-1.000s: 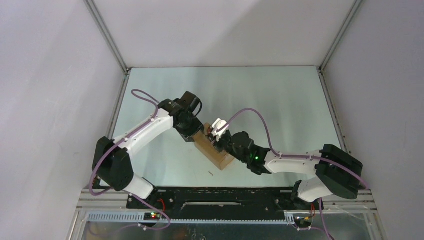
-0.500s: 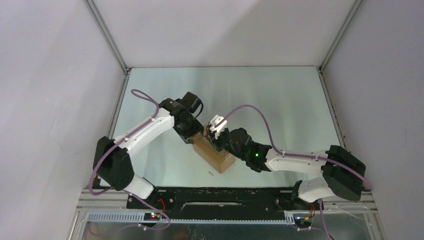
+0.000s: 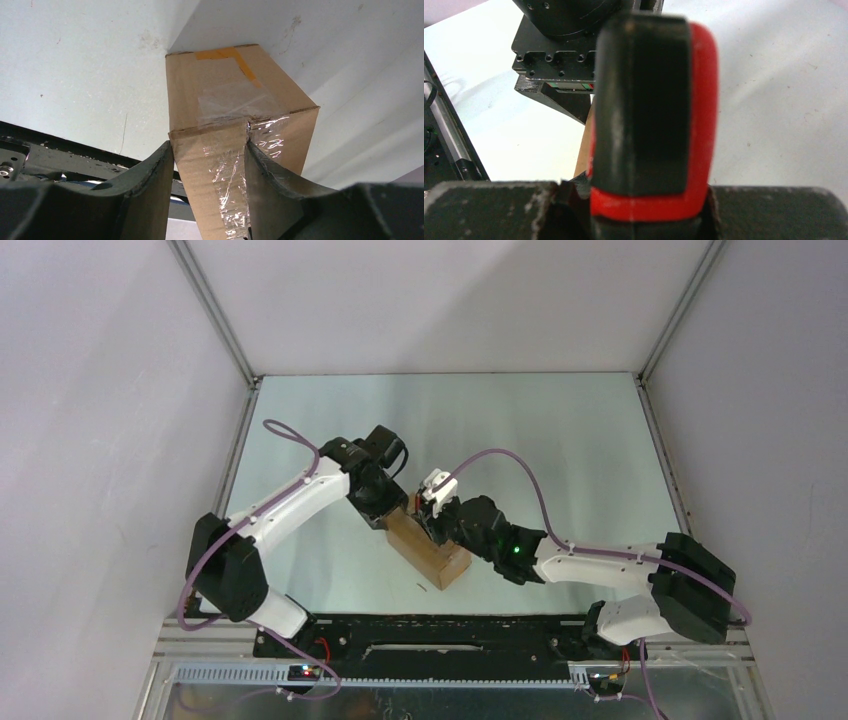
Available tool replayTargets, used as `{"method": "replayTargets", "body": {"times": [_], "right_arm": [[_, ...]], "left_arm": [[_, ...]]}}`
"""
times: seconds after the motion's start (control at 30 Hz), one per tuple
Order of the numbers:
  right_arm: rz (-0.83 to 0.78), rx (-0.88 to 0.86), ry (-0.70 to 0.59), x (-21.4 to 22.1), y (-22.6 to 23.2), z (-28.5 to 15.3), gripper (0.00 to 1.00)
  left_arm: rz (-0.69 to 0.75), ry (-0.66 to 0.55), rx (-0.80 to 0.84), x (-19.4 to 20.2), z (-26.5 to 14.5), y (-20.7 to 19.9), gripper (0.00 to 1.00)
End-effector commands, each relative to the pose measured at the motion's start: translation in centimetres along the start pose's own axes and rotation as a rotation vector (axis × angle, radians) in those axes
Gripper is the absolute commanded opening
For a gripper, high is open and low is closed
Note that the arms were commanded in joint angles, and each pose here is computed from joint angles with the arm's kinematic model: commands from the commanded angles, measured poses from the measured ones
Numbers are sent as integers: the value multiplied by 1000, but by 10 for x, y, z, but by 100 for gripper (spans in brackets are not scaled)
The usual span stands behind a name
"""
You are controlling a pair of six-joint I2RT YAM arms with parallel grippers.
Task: Unpack the express box
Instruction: Cut the express box at the center of the board.
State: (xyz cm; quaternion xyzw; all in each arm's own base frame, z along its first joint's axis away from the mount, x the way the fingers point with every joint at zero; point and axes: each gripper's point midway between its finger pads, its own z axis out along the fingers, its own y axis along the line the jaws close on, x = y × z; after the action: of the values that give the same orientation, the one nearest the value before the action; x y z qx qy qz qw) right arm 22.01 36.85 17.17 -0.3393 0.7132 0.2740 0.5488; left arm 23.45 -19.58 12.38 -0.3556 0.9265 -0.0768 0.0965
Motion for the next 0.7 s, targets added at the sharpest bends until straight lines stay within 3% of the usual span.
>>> {"method": "replayTargets", "body": {"times": [0.0,0.67], "right_arm": [[31,-18,11,-4,10,-8,0],[24,10,26,-10,9,-2,0]], "left_arm": [[-66,-254,-30,-53,-13,9,0],[-115,-360,-27,-77,-19,21,0]]}}
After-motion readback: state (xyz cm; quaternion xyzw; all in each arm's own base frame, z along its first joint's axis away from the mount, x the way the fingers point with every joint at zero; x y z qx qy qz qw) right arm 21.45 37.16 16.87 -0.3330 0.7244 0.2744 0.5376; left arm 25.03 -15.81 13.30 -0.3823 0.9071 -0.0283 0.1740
